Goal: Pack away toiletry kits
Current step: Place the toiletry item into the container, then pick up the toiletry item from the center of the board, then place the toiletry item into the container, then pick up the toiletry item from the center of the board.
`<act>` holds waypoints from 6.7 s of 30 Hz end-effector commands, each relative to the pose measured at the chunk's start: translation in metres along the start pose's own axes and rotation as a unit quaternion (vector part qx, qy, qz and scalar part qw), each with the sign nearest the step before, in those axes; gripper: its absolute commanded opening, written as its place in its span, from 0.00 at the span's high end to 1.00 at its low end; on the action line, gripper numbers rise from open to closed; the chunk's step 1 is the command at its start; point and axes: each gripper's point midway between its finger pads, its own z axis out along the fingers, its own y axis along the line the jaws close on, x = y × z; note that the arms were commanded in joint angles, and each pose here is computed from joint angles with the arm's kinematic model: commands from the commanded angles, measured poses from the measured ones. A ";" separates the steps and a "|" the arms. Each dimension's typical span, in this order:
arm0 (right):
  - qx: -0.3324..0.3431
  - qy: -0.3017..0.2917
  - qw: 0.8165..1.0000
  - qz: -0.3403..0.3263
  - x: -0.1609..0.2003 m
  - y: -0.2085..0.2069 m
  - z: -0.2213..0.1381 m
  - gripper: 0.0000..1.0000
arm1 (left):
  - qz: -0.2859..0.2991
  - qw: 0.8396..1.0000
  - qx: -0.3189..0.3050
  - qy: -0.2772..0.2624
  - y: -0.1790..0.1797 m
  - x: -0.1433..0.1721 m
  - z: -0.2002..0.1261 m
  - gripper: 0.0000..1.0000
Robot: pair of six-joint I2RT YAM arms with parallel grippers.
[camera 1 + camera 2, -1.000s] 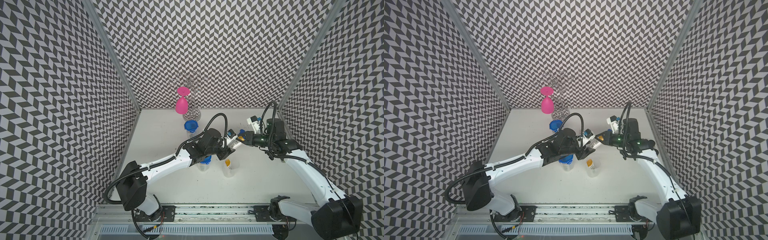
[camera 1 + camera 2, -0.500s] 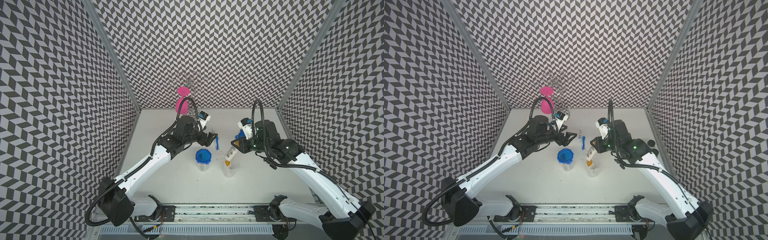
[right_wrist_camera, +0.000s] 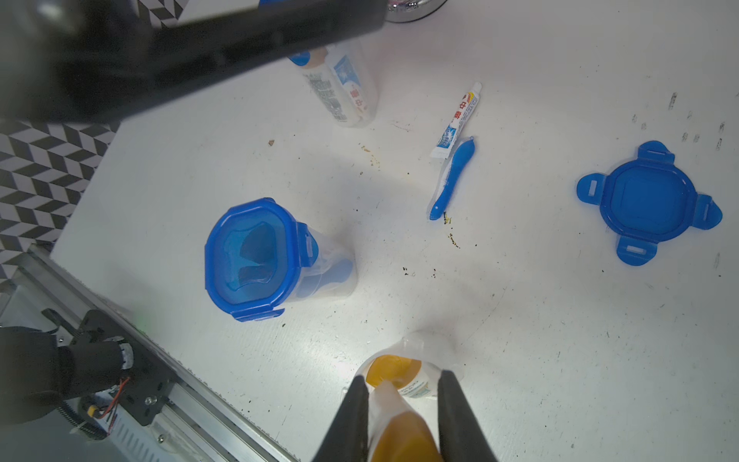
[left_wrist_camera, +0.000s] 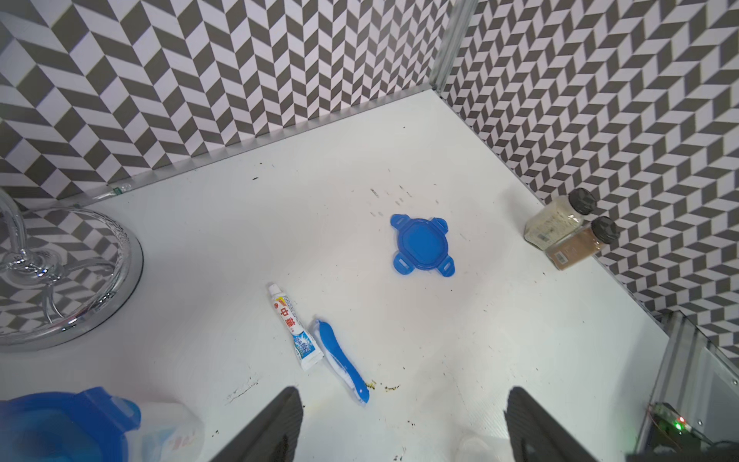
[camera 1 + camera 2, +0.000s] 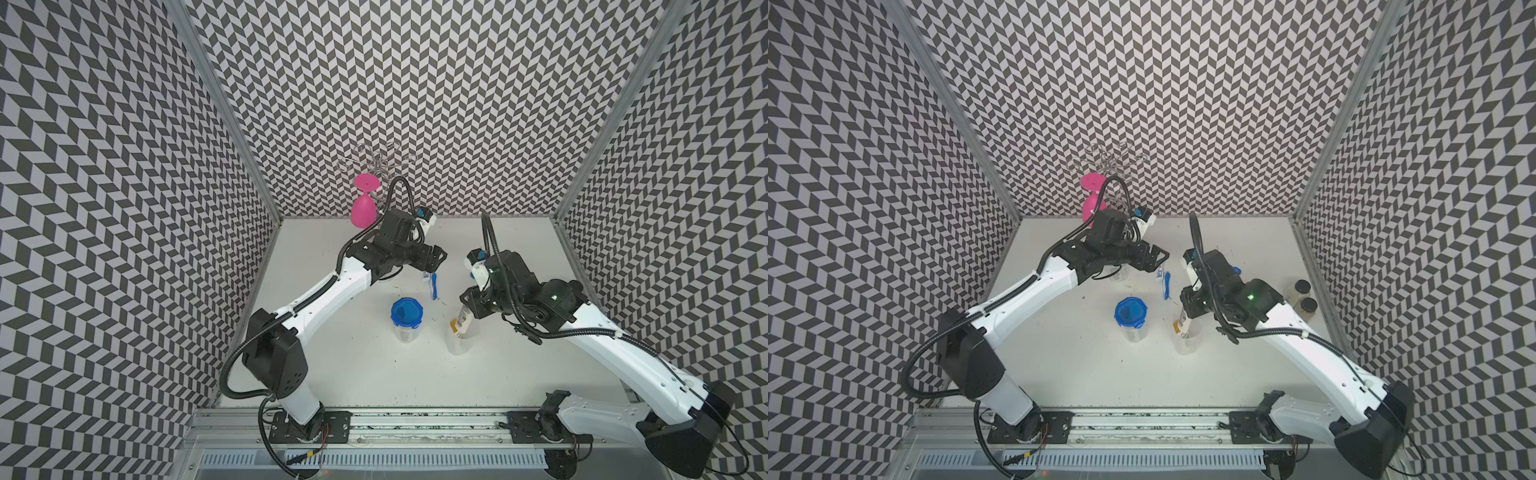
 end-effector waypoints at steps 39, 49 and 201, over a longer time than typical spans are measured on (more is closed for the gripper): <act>0.045 0.043 0.998 -0.026 0.041 -0.007 0.046 0.77 | -0.017 0.956 -0.134 0.262 0.079 0.153 0.149 0.37; 0.041 0.027 0.998 -0.025 0.038 -0.003 0.040 0.66 | -0.011 0.945 -0.155 0.288 0.088 0.178 0.156 0.54; 0.048 0.015 0.998 -0.037 0.029 0.005 0.032 1.00 | -0.017 0.947 -0.201 0.251 0.124 0.145 0.174 0.95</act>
